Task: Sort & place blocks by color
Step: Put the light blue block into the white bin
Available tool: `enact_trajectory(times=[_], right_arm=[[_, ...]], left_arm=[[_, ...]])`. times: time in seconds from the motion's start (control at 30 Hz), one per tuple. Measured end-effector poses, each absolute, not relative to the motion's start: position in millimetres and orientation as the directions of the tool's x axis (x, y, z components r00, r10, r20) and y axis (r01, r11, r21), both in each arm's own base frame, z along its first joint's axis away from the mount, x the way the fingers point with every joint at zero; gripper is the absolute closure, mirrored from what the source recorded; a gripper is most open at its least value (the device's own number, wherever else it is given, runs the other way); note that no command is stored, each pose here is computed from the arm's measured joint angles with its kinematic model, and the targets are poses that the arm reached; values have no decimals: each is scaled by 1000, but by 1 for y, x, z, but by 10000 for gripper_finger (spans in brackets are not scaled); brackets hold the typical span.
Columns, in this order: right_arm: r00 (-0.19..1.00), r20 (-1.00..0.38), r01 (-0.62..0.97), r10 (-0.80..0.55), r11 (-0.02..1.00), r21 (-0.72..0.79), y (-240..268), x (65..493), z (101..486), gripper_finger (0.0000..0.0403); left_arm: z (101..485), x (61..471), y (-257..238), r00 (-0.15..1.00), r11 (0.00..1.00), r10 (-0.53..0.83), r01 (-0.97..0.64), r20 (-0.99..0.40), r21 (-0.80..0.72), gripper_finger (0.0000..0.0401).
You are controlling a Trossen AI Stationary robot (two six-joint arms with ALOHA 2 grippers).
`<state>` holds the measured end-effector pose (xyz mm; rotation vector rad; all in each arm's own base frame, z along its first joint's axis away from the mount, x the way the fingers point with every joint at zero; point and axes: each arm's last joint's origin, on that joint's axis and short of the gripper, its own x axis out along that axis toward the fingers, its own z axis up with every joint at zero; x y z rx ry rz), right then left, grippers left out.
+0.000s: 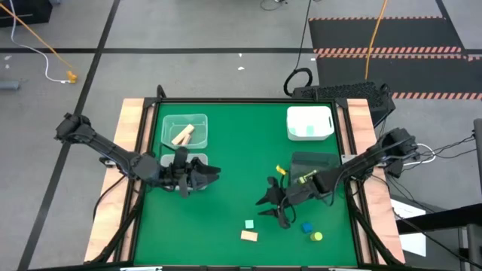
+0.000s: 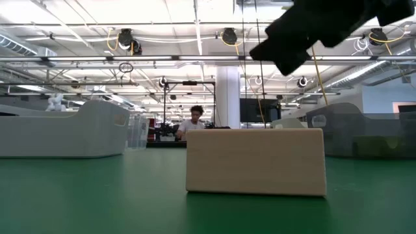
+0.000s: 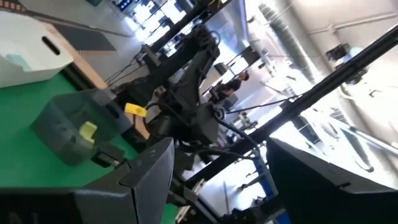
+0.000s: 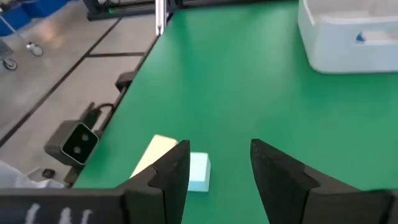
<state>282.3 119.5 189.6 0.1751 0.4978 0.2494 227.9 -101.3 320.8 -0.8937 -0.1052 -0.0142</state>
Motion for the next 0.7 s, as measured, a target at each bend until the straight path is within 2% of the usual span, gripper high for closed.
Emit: enact_trajectory(times=[0.23, 0.43, 0.57, 0.7], right_arm=[[845, -432, -230, 317, 943, 241, 137, 293, 163, 245], [851, -345, -306, 396, 908, 286, 146, 304, 145, 245], [875, -268, -352, 402, 911, 217, 148, 310, 141, 245], [886, -294, -323, 358, 933, 161, 147, 311, 131, 245]], left_arm=[[309, 244, -110, 993, 609, 35, 68, 112, -790, 146], [297, 256, -118, 993, 592, 26, 75, 112, -802, 146], [291, 259, -122, 995, 565, 20, 69, 97, -822, 146], [289, 260, -122, 996, 538, 19, 63, 87, -840, 146]])
